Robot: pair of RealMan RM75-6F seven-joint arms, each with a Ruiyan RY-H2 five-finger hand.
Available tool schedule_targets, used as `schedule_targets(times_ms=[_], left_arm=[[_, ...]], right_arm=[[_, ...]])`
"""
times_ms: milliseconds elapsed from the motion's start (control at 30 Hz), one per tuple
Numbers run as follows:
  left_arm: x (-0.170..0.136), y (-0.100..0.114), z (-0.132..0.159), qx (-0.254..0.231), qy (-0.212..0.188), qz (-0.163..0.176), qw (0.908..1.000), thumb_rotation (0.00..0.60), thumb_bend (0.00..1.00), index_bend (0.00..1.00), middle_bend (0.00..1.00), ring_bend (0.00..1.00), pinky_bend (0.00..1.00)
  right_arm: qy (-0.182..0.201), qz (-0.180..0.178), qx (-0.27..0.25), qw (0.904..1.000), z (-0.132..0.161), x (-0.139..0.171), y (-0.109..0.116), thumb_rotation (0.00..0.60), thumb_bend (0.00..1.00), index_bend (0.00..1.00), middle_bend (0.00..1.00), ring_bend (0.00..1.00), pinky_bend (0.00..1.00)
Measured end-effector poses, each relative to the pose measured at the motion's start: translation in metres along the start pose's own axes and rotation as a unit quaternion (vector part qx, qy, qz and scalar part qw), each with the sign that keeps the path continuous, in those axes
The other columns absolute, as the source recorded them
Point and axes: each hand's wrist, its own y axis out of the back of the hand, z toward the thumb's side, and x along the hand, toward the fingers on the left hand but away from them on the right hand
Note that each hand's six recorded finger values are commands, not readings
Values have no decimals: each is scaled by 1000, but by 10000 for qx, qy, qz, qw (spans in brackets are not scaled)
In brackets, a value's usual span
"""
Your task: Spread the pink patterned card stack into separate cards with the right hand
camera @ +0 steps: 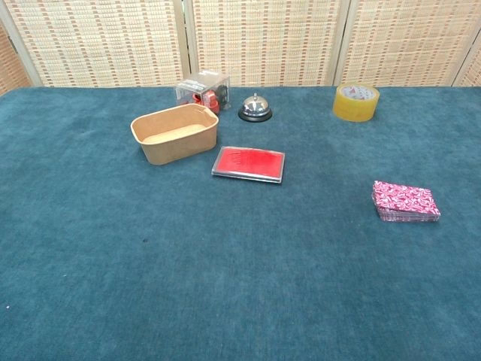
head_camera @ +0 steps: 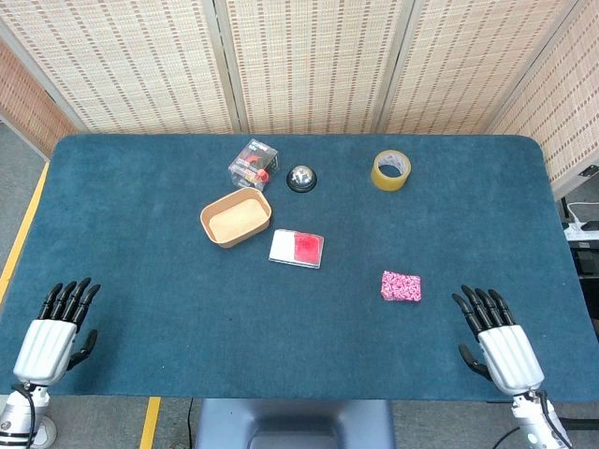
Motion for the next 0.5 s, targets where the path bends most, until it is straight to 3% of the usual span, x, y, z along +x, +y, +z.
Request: schedule_targets(times_ms=[233,500], left_arm=[[0,5,-2,-75,4,84,9999,600,455,0,0,0,13],[3,9,1,-238,-156,88,9996,600,454,0,0,0,13]], right_arm=[[18,93,-49,9999,0,-5,-4,600,289,0,0,0,0],[-20,386,-3,9993,4,-37,-17,600,288,0,0,0,0]])
